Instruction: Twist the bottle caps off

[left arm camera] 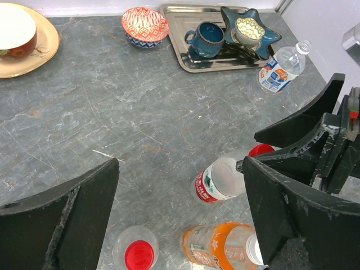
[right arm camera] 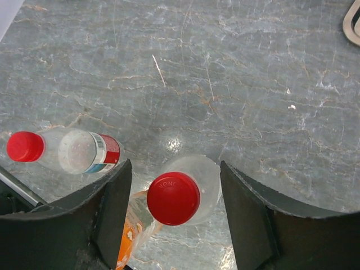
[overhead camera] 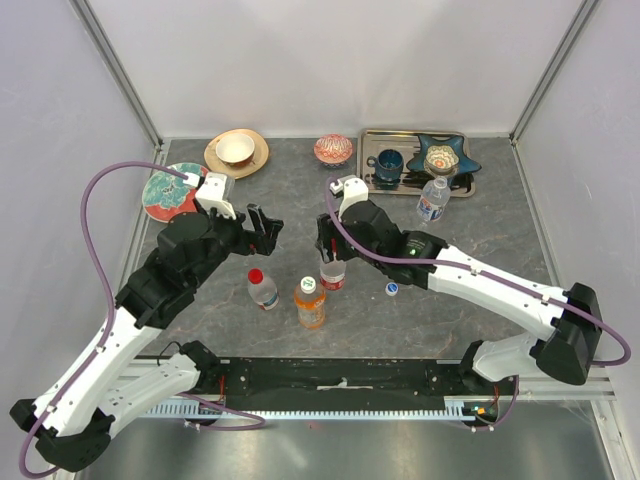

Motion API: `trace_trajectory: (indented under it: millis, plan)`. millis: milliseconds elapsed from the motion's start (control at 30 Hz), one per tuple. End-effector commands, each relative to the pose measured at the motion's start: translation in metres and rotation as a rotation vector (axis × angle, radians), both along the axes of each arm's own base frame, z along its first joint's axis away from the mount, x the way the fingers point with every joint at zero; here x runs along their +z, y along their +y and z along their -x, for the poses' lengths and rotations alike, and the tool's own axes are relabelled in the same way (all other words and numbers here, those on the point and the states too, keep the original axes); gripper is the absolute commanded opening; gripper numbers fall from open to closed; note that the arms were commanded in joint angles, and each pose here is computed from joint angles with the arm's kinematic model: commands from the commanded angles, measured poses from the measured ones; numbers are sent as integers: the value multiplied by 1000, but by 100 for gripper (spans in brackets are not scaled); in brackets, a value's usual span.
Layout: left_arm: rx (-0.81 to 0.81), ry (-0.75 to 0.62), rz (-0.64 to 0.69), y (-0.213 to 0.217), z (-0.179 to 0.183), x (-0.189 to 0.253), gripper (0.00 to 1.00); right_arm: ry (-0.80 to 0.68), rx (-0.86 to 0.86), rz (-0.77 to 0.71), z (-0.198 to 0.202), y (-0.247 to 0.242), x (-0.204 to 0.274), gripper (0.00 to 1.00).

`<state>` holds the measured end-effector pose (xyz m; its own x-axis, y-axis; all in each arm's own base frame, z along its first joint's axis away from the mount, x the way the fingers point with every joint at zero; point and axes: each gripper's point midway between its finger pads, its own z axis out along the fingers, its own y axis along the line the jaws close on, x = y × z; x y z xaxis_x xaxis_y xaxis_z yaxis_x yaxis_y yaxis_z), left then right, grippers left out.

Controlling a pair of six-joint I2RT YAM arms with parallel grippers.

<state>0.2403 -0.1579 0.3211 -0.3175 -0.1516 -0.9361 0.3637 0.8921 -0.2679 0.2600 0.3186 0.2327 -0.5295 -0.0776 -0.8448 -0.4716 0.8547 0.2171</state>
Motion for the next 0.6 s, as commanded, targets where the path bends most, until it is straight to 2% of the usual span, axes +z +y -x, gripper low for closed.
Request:
trace_trajectory:
  millis: [0,233,300,500,567]
  plan:
    - [-16,-44,9,-2,-1,9,96,4,-31,-2,-3,-1,-10,68]
    - [-17,-40,9,-2,-1,7,96,13,-41,-6,0,-4,-14,58]
    - [-17,-40,10,-3,-2,7,96,4,-51,-14,-1,-7,-9,53]
    - [-8,-77,5,-1,-5,18,96,-90,-85,-74,-3,-20,37,39]
    - [29,-102,-11,4,-12,25,96,-157,-132,-105,-8,-32,72,37]
